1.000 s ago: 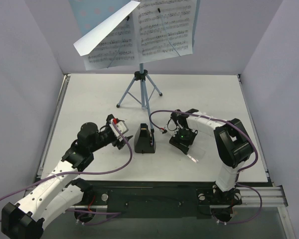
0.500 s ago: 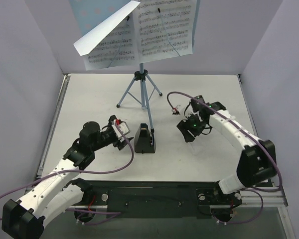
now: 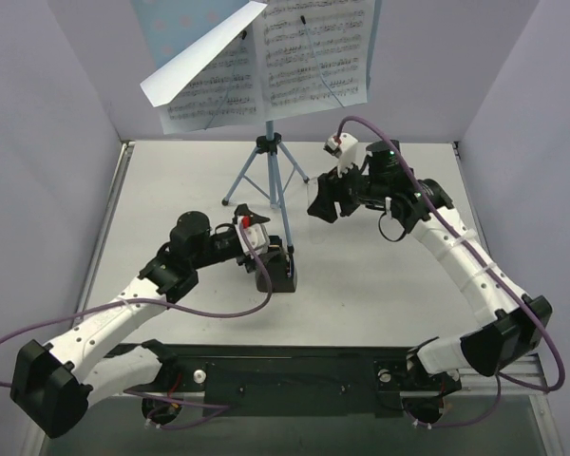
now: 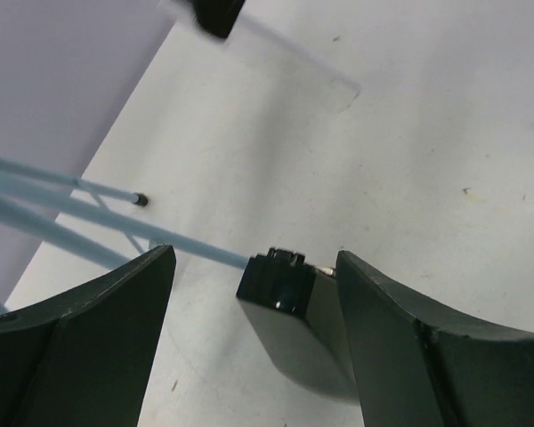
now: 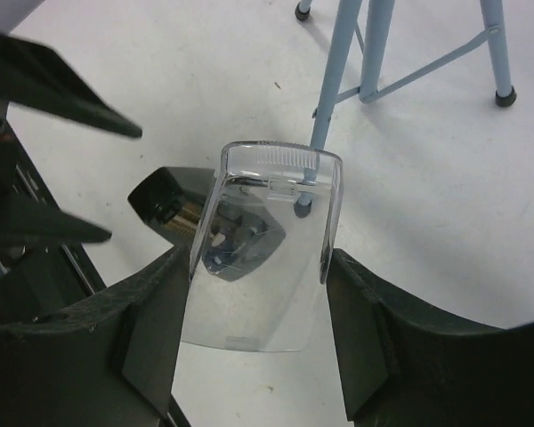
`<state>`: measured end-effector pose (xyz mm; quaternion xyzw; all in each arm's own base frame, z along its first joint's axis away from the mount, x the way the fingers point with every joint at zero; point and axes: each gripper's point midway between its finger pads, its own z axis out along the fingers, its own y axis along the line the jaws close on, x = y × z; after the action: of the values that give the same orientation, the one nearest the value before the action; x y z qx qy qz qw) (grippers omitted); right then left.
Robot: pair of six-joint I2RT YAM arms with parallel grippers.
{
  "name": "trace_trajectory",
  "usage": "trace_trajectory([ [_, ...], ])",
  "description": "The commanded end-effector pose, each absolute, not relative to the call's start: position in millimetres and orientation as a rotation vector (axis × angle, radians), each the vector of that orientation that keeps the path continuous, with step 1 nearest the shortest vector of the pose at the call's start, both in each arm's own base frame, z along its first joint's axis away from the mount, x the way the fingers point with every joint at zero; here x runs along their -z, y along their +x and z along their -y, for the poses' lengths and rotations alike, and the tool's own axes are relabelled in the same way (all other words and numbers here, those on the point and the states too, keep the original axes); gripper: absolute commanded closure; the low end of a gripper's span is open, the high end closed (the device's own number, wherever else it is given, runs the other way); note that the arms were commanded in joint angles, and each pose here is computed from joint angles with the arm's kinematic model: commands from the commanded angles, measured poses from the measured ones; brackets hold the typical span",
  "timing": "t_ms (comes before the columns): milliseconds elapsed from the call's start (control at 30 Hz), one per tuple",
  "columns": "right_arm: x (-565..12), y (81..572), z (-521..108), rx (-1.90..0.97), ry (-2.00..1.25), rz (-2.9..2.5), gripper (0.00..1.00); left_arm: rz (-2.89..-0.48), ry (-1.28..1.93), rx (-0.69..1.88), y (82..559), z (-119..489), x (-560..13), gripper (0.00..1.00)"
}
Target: Pack up the instrument practice props
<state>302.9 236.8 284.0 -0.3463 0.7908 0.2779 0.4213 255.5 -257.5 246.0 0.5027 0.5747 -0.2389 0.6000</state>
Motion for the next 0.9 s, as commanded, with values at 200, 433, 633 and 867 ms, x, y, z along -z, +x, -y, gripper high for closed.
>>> trace_trajectory([
  [200,-315.0,313.2,-288.5,-0.827,-0.735,-1.935,1.0,-1.124,1.098,0.633,261.1,308.9,-311.5,0.16],
  [433,-322.6,299.5,-295.6,-0.885,-0.796,-1.894,1.0,-1.191,0.99,0.58,276.2,303.2,-313.3,0.16],
  [633,-310.5,287.5,-289.4,-0.877,-0.85,-1.896,1.0,-1.215,0.983,0.531,277.7,291.7,-308.0,0.17],
  [867,-303.5,284.5,-287.8,-0.875,-0.875,-1.907,1.0,-1.249,0.98,0.53,274.2,284.5,-297.2,0.17],
])
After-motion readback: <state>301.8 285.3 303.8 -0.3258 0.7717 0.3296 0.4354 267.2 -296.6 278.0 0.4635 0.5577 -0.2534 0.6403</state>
